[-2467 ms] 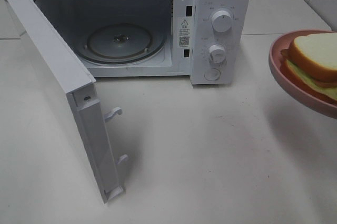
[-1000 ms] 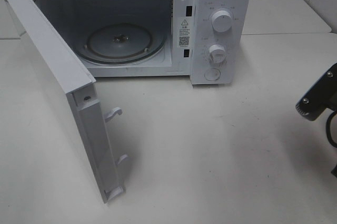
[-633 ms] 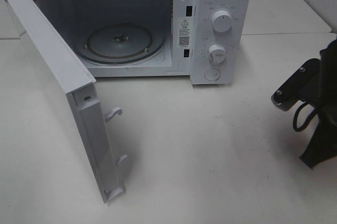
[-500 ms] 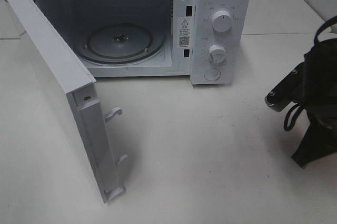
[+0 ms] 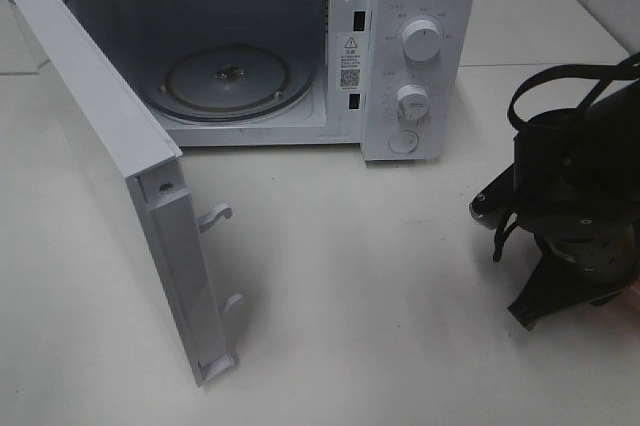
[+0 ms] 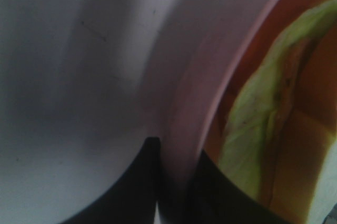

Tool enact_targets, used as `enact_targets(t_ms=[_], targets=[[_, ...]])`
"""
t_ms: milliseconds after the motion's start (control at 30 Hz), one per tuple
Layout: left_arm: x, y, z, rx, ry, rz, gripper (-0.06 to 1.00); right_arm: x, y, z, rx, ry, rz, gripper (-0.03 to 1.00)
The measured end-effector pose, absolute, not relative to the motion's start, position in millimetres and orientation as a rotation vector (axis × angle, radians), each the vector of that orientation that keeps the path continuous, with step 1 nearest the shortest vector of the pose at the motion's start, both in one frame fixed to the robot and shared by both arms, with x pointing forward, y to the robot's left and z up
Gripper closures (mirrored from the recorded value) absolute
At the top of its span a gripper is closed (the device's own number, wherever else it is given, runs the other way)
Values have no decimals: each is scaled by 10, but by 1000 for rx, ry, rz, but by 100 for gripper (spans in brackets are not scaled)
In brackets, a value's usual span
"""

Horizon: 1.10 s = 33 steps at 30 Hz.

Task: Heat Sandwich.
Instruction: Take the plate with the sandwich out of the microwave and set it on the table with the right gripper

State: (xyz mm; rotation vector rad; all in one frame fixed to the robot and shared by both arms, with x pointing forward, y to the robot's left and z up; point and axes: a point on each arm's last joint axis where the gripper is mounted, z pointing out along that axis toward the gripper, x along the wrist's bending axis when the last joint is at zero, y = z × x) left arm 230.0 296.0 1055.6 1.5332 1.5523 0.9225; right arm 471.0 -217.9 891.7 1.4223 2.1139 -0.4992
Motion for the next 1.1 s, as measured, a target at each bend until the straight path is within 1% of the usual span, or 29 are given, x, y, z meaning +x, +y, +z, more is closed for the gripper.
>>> enact_targets(t_ms=[67, 267, 400, 500, 567, 600, 733, 800, 867, 1100], targets=[[2300, 2960, 10556, 1533, 1552, 923, -2, 4733, -2198, 8832, 1450, 2112, -505, 86], [2300, 2960, 10556, 1533, 1552, 923, -2, 4755, -2218, 8735, 1435, 2108, -535, 85], [2300, 2960, 10556, 1533, 1552, 923, -2, 4761, -2218, 8666, 1437, 2103, -549, 83], [2300, 2960, 10556, 1533, 1552, 923, -2, 4765, -2219, 8668, 1435, 2098, -546, 79], [2300, 2960, 10556, 1533, 1552, 923, -2, 4781, -2211, 8681, 1441, 2091, -535, 73], [2300, 2960, 10556, 1533, 1552, 923, -2, 4781, -2211, 8681, 1441, 2091, -535, 73], [2300, 2960, 10556, 1533, 1552, 923, -2, 4783, -2201, 8770, 1468, 2076, -492, 61], [2300, 2960, 10556, 1533, 1552, 923, -2, 4781, -2199, 8798, 1474, 2075, -480, 59], [2300, 2960, 10556, 1533, 1552, 923, -2, 4769, -2189, 8898, 1490, 2083, -445, 57], [2300, 2960, 10556, 1533, 1552, 923, -2, 4702, -2167, 9126, 1494, 2158, -380, 55]])
